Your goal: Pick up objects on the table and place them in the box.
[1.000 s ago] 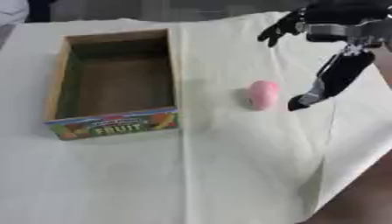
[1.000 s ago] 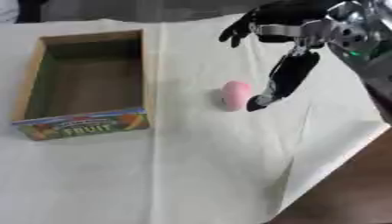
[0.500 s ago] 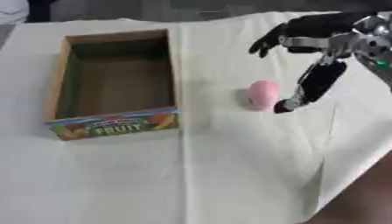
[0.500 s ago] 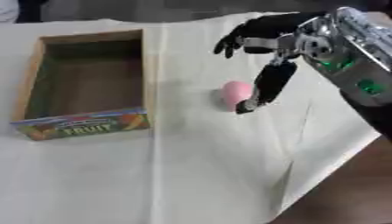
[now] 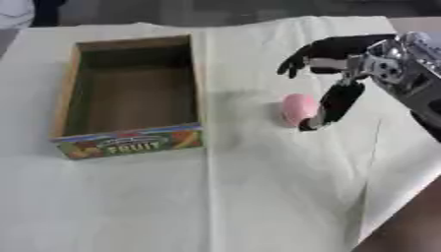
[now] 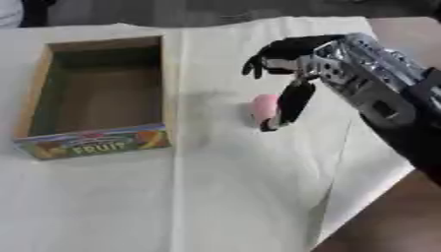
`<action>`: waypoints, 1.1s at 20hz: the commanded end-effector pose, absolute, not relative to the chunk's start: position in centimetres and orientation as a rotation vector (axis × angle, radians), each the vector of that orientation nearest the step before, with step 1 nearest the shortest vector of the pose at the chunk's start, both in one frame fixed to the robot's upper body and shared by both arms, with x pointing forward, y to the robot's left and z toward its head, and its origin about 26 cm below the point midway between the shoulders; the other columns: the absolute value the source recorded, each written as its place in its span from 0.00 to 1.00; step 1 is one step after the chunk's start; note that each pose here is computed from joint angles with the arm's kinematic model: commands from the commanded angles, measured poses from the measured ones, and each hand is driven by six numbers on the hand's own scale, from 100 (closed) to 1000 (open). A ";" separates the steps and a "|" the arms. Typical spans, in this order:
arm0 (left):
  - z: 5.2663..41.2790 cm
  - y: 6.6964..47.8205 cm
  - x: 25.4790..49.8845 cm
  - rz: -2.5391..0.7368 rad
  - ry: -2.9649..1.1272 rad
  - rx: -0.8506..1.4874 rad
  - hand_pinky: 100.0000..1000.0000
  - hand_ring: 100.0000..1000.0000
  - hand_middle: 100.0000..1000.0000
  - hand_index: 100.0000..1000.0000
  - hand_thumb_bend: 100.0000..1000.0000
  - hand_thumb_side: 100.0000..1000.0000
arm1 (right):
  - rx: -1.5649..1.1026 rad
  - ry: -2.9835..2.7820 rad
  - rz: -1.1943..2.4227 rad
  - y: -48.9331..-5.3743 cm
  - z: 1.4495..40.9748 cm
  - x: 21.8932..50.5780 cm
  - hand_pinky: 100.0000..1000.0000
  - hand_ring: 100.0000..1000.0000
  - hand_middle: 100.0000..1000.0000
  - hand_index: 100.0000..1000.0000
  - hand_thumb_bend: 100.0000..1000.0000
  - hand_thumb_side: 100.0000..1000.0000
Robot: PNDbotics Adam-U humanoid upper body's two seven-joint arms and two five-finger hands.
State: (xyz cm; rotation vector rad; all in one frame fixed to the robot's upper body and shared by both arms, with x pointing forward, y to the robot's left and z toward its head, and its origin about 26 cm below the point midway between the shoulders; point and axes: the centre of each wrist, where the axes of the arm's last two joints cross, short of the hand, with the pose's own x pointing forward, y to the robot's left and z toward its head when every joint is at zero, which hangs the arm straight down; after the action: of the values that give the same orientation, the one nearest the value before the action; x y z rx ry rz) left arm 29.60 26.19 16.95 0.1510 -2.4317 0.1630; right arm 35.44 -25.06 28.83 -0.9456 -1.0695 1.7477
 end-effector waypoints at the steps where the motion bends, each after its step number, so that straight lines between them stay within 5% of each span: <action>1: 17.7 26.2 29.4 0.144 -2.463 0.146 0.71 0.59 0.57 0.81 0.00 0.57 | -0.997 -1.057 1.720 -25.6 29.4 36.0 0.83 0.90 0.77 0.93 0.52 0.17; 22: 17.8 26.1 29.4 0.145 -2.465 0.145 0.71 0.59 0.57 0.81 0.00 0.57 | -0.967 -0.941 1.699 -27.1 27.0 39.1 0.82 0.90 0.77 0.92 0.50 0.14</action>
State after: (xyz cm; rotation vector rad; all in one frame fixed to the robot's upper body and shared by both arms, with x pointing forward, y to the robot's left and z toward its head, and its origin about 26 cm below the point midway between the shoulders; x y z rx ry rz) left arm 29.60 26.18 16.95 0.1492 -2.4335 0.1608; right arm 39.12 -26.76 25.97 -0.9243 -0.9380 1.7061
